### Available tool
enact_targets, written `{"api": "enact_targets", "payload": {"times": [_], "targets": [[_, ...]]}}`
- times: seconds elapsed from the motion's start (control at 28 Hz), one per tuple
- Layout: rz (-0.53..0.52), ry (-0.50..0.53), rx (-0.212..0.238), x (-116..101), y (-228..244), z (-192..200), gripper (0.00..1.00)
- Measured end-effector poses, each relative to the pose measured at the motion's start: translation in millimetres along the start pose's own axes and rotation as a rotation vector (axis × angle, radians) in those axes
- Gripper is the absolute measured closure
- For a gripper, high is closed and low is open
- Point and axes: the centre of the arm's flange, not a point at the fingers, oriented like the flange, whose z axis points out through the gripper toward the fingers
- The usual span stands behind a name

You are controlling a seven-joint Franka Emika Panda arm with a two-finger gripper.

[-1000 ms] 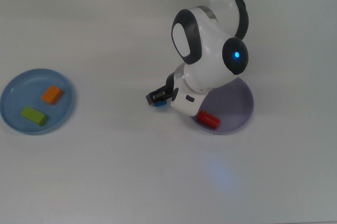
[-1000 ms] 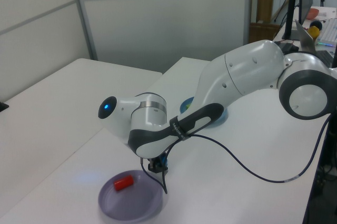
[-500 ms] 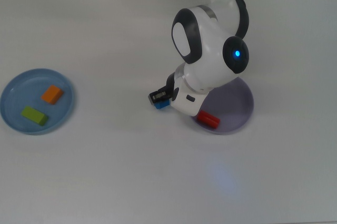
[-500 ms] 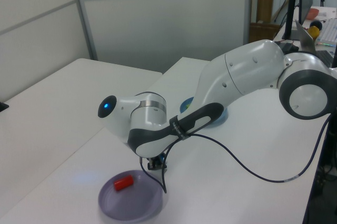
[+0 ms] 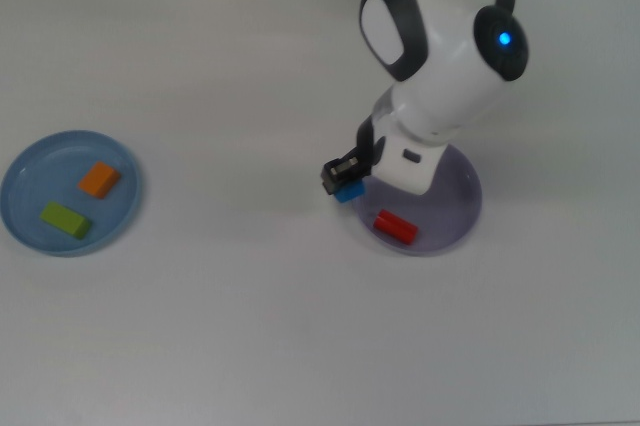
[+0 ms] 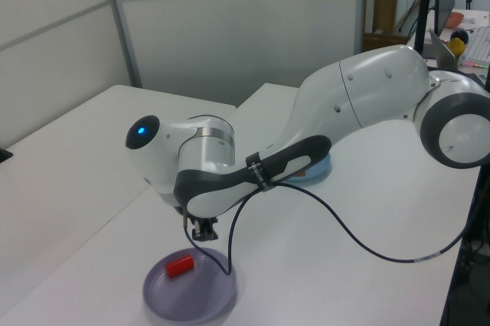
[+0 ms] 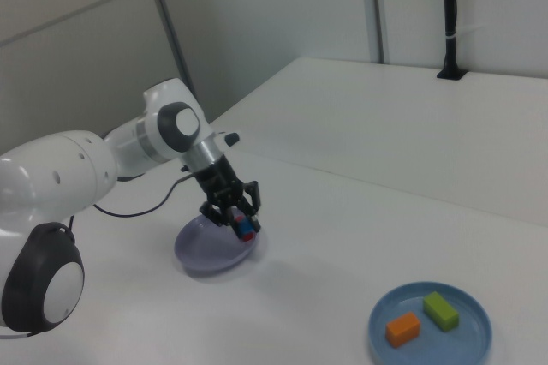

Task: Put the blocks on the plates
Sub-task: 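Carry the blue cube onto the lavender plate beside the red block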

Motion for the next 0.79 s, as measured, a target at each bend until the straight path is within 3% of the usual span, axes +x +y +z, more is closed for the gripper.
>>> {"api": "enact_targets", "payload": {"times": [0.46, 0.68, 0.79], "targets": [[-0.028, -0.002, -0.002, 12, -58, -2, 0.60], [-0.009, -0.022, -0.017, 13, -62, 12, 0.36], [-0.008, -0.024, -0.017, 14, -62, 13, 0.32]]}}
